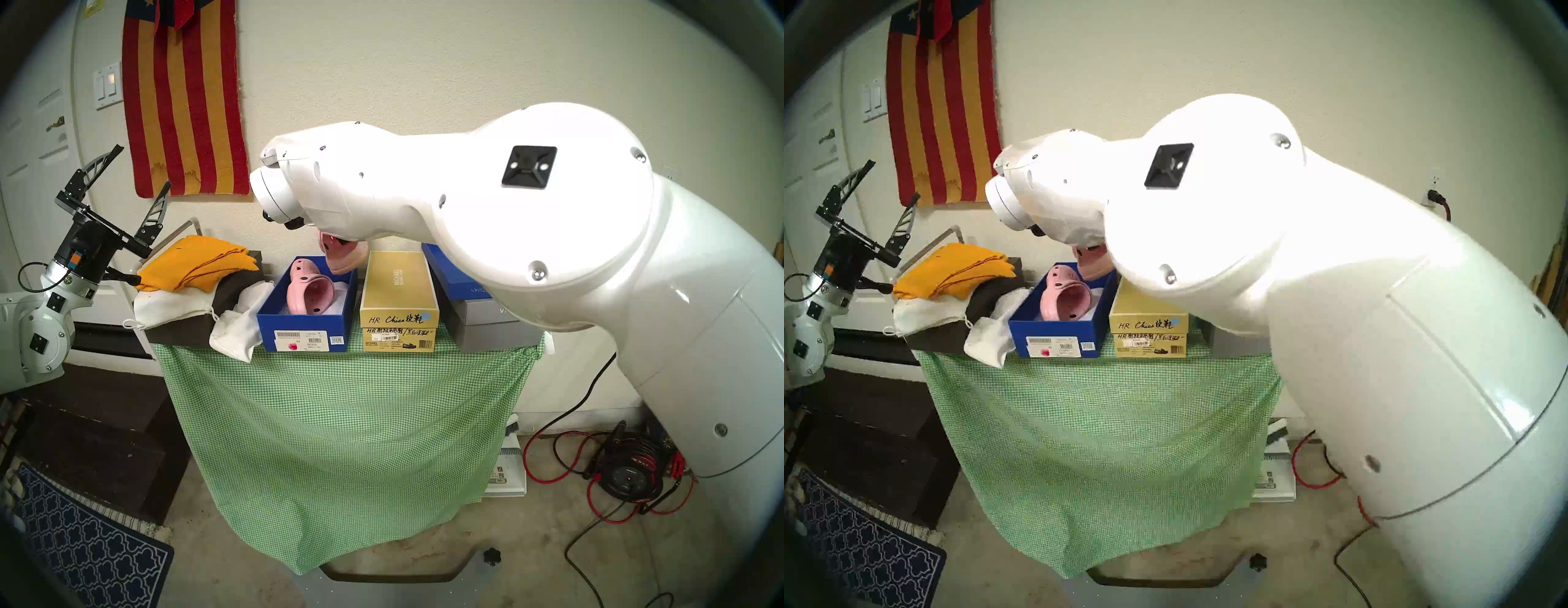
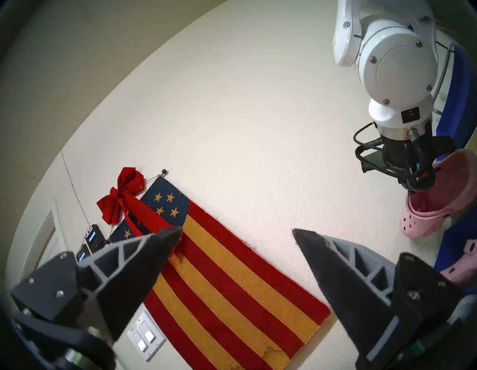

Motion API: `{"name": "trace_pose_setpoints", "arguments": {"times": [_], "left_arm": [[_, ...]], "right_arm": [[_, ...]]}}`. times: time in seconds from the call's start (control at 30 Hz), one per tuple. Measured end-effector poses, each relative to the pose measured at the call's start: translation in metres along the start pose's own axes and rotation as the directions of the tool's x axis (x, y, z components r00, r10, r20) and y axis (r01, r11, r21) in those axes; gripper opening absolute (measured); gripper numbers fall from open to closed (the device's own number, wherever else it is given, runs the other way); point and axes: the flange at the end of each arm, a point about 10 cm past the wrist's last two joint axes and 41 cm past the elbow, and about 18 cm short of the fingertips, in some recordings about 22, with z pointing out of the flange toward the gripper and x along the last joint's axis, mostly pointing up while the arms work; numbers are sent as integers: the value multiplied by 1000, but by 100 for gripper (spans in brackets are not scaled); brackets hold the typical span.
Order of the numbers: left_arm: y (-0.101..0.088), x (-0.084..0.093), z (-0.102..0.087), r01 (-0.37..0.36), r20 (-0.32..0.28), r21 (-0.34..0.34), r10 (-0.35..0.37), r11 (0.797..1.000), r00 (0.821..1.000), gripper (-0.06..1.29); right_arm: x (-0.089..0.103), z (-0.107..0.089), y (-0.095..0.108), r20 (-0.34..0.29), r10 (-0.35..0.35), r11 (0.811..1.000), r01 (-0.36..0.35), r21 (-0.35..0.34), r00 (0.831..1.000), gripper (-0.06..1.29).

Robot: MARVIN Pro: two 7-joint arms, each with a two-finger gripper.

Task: Take shoe out of the box

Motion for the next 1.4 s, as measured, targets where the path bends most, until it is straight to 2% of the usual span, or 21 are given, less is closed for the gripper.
{"name": "trace_pose_setpoints", "arguments": {"times": [0.13,0.27,0.4,0.47,0.5,0.53,0.6,0.67,0.83,1.0,1.2,1.4], "left_arm": [[0,0,0,0,0,0,0,1000,1000,122],[0,0,0,0,0,0,0,1000,1000,122],[0,0,0,0,0,0,0,1000,1000,122],[0,0,0,0,0,0,0,1000,1000,122],[0,0,0,0,0,0,0,1000,1000,122],[0,0,0,0,0,0,0,1000,1000,122],[0,0,0,0,0,0,0,1000,1000,122],[1,0,0,0,0,0,0,1000,1000,122],[1,0,0,0,0,0,0,1000,1000,122],[1,-1,0,1,0,0,-1,1000,1000,122],[1,-1,0,1,0,0,-1,1000,1000,122],[1,-1,0,1,0,0,-1,1000,1000,122]], "right_arm": [[-6,-5,1,47,-8,1000,7,27,999,-3],[0,-14,-5,70,-41,998,37,59,997,-3],[1,-20,-12,80,-59,995,52,90,995,-3],[1,-23,-16,64,-54,993,47,109,996,0],[1,-24,-17,57,-49,993,42,115,997,12],[1,-25,-19,47,-43,992,37,120,998,42],[0,-26,-21,38,-42,993,38,115,998,85],[0,-28,-24,32,-48,994,44,98,998,119],[-1,-33,-25,25,-52,998,51,42,998,123],[-12,-29,-17,27,-21,1000,21,-21,999,123],[-21,-11,-10,12,36,997,-35,-69,999,123],[-20,10,-10,-53,116,990,-119,-75,992,123]]}}
